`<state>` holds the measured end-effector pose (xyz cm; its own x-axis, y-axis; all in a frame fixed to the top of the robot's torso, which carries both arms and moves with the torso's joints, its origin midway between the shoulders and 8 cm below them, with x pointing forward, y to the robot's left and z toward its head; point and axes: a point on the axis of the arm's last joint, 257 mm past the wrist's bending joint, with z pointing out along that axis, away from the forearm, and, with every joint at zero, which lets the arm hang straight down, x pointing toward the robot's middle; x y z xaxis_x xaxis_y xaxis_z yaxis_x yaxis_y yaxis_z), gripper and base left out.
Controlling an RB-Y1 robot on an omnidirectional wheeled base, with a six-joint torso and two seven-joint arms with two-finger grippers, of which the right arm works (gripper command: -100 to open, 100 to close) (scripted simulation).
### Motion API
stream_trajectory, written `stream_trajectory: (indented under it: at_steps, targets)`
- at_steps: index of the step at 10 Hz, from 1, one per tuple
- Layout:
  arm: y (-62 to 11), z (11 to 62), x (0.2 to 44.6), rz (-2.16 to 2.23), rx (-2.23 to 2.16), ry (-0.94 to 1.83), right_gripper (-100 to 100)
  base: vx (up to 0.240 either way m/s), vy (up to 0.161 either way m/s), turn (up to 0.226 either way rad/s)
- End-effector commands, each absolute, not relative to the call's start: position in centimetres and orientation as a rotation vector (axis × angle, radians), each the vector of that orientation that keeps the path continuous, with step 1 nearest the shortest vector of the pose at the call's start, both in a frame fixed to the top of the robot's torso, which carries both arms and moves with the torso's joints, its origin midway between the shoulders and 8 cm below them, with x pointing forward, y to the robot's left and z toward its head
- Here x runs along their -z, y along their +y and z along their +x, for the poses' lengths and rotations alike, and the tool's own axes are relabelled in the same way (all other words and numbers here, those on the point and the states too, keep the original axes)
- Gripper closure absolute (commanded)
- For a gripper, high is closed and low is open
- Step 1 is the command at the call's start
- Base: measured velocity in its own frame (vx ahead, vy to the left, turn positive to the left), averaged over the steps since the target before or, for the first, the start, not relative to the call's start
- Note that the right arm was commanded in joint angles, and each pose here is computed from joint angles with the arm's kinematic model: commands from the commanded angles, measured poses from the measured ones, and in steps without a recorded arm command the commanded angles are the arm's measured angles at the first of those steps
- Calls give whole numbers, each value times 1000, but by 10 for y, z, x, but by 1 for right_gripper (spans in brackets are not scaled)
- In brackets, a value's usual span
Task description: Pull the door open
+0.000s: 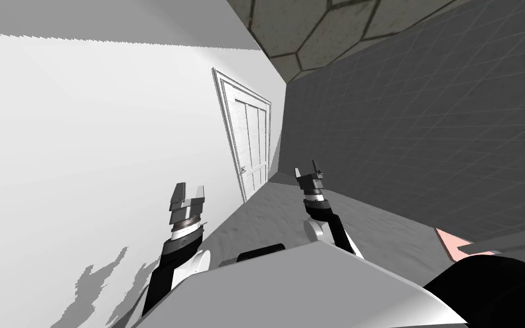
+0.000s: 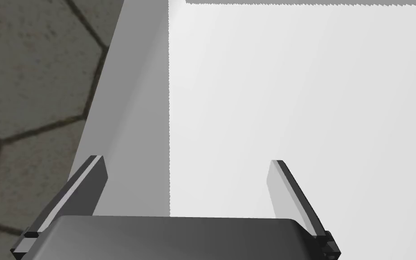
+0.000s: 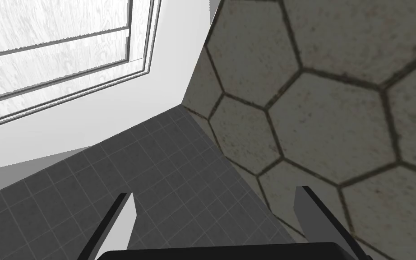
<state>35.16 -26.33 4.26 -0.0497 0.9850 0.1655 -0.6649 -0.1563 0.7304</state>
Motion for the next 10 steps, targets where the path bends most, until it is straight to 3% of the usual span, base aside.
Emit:
stream_trajectory:
  at_steps: [1,10]
  targets:
    - [-264,359,-32,783,-1577,572,-100,35,-1,112]
    - [-267,396,33,857,-1542,658,-100,79,-20,143]
